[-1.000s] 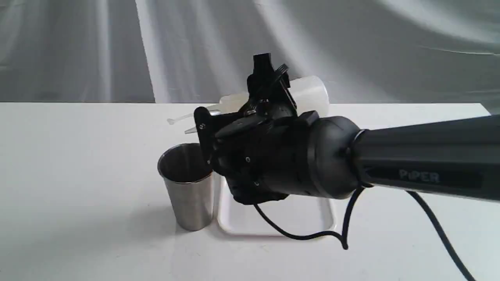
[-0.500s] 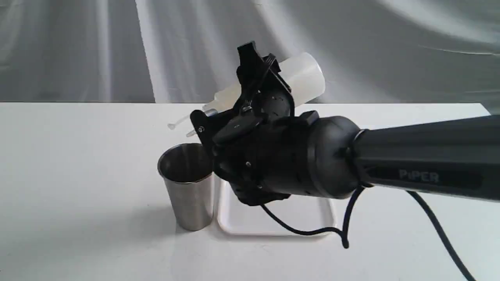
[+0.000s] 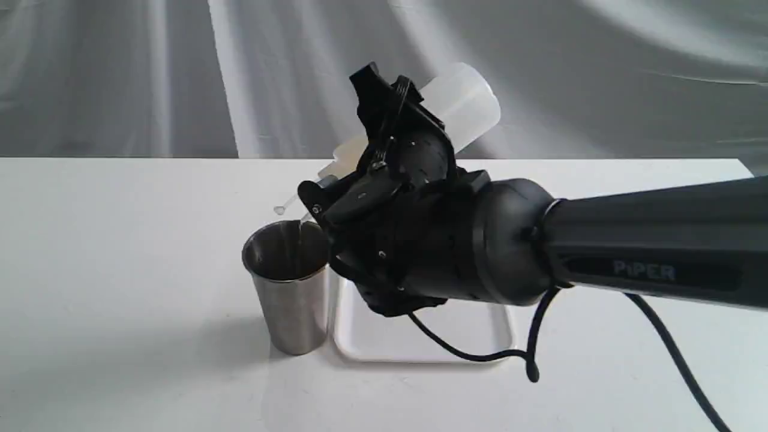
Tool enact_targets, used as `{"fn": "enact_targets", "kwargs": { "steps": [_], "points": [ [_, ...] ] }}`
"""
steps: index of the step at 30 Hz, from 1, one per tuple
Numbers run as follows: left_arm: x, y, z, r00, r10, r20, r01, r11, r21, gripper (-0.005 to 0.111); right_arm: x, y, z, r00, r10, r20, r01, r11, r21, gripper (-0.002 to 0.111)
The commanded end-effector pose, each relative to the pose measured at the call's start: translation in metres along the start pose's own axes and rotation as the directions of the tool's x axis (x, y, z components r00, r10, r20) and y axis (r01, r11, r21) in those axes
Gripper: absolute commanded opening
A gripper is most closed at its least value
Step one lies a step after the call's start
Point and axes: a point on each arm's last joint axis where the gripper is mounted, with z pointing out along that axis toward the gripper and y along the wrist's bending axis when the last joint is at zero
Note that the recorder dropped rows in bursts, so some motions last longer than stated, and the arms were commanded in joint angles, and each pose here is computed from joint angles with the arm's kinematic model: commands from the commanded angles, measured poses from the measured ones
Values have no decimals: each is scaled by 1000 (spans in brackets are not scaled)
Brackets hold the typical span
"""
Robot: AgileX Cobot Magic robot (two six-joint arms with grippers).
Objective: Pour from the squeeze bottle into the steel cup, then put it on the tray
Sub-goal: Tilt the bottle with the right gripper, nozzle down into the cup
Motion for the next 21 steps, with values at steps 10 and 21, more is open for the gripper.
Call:
{"fn": "enact_targets", "kwargs": {
  "steps": [10, 21],
  "points": [
    [1, 0, 0, 1000, 0, 5, 0, 1000, 6, 0, 7, -12, -2, 999, -30, -37, 32, 997, 72, 14],
    [1, 0, 0, 1000, -2, 5, 2, 1000, 6, 0, 7, -12, -2, 994, -102, -42, 105, 992, 69, 14]
  ]
}}
